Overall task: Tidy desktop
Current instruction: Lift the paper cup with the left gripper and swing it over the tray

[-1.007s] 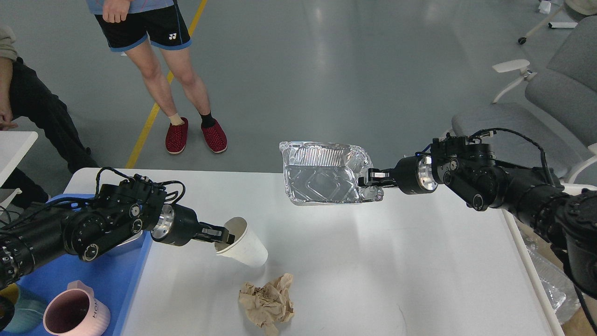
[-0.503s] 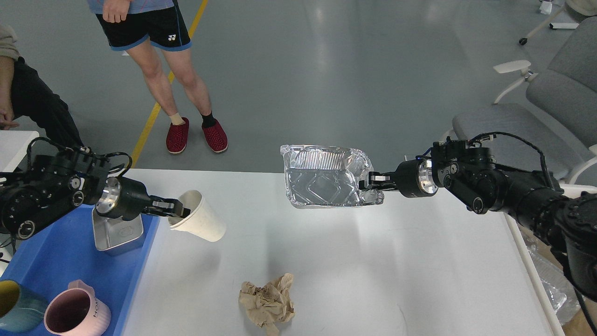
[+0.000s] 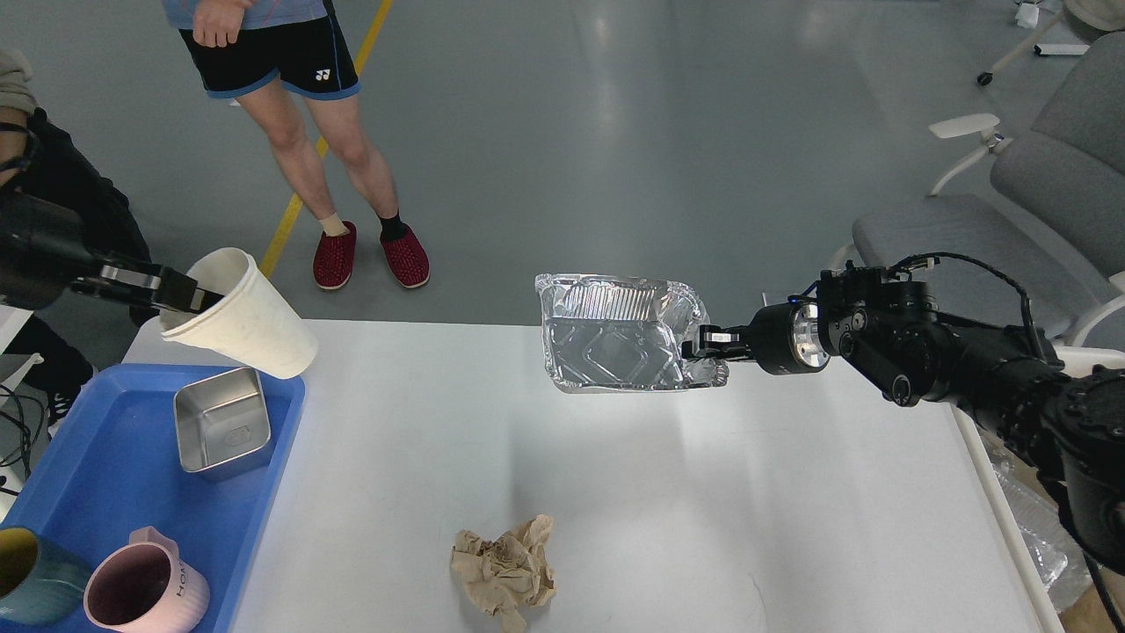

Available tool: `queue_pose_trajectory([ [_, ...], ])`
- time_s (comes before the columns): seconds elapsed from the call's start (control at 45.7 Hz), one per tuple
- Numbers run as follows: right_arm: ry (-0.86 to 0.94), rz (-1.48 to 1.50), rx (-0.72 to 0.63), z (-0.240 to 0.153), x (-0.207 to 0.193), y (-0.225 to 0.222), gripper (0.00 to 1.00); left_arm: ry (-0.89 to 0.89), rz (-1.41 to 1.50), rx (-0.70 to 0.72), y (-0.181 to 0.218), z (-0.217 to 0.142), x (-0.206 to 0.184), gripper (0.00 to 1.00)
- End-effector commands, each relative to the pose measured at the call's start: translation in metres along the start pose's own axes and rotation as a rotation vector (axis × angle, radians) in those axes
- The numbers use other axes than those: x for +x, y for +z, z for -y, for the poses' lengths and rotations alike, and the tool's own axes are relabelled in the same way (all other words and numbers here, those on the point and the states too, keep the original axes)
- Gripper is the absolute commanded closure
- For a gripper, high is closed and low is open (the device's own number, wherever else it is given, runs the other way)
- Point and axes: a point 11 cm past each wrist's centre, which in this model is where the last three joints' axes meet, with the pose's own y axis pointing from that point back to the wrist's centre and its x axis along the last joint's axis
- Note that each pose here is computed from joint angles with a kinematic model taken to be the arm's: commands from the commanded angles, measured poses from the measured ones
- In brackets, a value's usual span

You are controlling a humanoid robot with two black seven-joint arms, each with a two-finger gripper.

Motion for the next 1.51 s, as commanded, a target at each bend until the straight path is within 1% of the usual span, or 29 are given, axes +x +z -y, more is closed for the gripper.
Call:
queue_pose_trajectory([
  [0.0, -0.001, 0.001, -0.002, 0.0, 0.0, 0.001, 1.0, 0.065, 0.005, 0.045, -0.001, -0.041, 0.011, 1.0],
  [0.044, 0.0, 0.001, -0.002, 0.0, -0.001, 0.001, 1.0, 0.101, 0.025, 0.049, 0.004, -0.053, 0.021, 1.0],
  [0.153, -0.003, 0.007, -0.004, 0.0, -0.003, 0.004, 1.0, 0.13, 0.047, 0.059, 0.009, -0.062, 0.029, 1.0],
  [0.569, -0.004, 0.003, 0.0, 0.0, -0.002, 0.001, 1.0, 0.135, 0.052, 0.057, 0.011, -0.064, 0.031, 1.0],
  [0.81, -0.004, -0.001, 0.003, 0.001, -0.001, -0.002, 1.0, 0.154, 0.105, 0.06, 0.025, -0.066, 0.046, 1.0],
  [0.919, -0.011, -0.007, 0.017, 0.006, -0.001, -0.009, 1.0, 0.108, 0.171, 0.01, 0.051, -0.035, 0.06, 1.0],
  [1.094, -0.012, -0.012, 0.023, 0.008, -0.001, -0.013, 1.0, 0.125, 0.244, -0.029, 0.078, 0.002, 0.09, 1.0],
  [1.182, -0.011, -0.016, 0.026, 0.008, 0.001, -0.015, 1.0, 0.133, 0.279, -0.067, 0.104, 0.039, 0.115, 1.0],
  [1.291, -0.013, -0.019, 0.027, 0.009, 0.001, -0.017, 1.0, 0.15, 0.282, -0.086, 0.122, 0.068, 0.136, 1.0],
  [1.488, -0.012, -0.021, 0.031, 0.009, 0.002, -0.019, 1.0, 0.146, 0.316, -0.145, 0.168, 0.118, 0.15, 1.0],
])
